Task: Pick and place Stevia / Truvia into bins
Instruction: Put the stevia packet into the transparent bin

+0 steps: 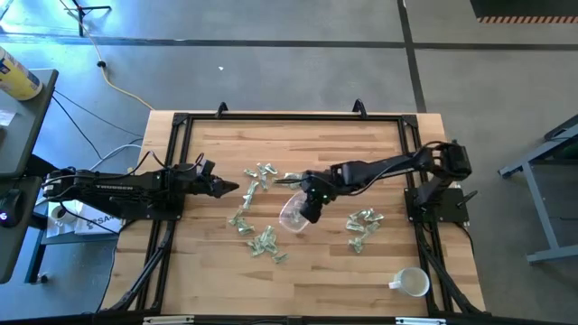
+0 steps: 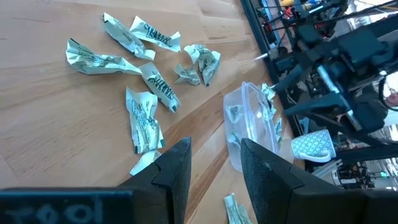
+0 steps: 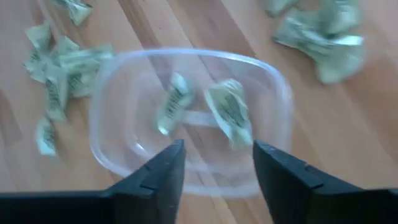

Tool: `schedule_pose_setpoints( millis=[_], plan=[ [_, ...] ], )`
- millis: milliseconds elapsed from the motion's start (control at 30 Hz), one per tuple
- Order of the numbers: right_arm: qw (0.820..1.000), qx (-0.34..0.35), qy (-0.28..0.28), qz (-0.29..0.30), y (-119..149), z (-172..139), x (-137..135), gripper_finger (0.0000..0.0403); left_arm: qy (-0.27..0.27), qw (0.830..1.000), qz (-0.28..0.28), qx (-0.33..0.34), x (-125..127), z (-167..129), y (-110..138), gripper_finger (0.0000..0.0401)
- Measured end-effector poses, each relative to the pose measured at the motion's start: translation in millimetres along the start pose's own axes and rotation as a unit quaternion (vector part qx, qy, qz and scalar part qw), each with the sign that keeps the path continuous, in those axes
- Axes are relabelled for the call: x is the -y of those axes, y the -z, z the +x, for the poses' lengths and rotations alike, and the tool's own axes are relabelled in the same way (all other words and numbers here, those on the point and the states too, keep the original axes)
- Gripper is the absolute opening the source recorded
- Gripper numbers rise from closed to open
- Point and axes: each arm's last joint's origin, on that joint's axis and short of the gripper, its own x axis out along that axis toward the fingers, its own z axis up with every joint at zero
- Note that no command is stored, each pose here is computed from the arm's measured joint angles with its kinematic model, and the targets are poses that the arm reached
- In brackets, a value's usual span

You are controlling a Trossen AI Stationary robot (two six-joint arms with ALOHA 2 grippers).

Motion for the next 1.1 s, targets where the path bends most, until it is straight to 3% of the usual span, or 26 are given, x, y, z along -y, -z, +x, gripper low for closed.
schedule_pose_setpoints(
  millis=[233,400,533,667,900,1100],
  plan=[
    [0.984,-0.100,0.117,-0.085,49.2,-35.7,-7.1,0.0224,-0.002,1.000,0.001,-0.001,-0.3,0.0,0.2,0.0172],
    [0.978,-0.150,0.116,-0.089,89.3,-38.2,-4.6,0.0224,-0.010,1.000,0.002,-0.003,-1.7,0.0,0.8,0.0172],
    [0.967,-0.177,0.127,-0.129,112.9,-32.1,4.9,0.0224,-0.016,1.000,0.003,-0.004,-2.9,0.0,1.3,0.0172],
    [0.956,-0.186,0.138,-0.178,118.4,-23.1,18.4,0.0224,-0.019,1.000,0.002,-0.006,-3.5,-0.1,1.7,0.0172],
    [0.960,-0.176,0.129,-0.177,107.8,-13.5,37.0,0.0224,-0.020,1.000,-0.011,-0.006,-3.5,-0.1,1.7,0.0172],
    [0.956,-0.204,0.099,-0.188,114.3,-6.8,46.2,0.0224,-0.020,1.000,-0.011,-0.006,-3.6,-0.1,1.7,0.0172]
  ],
)
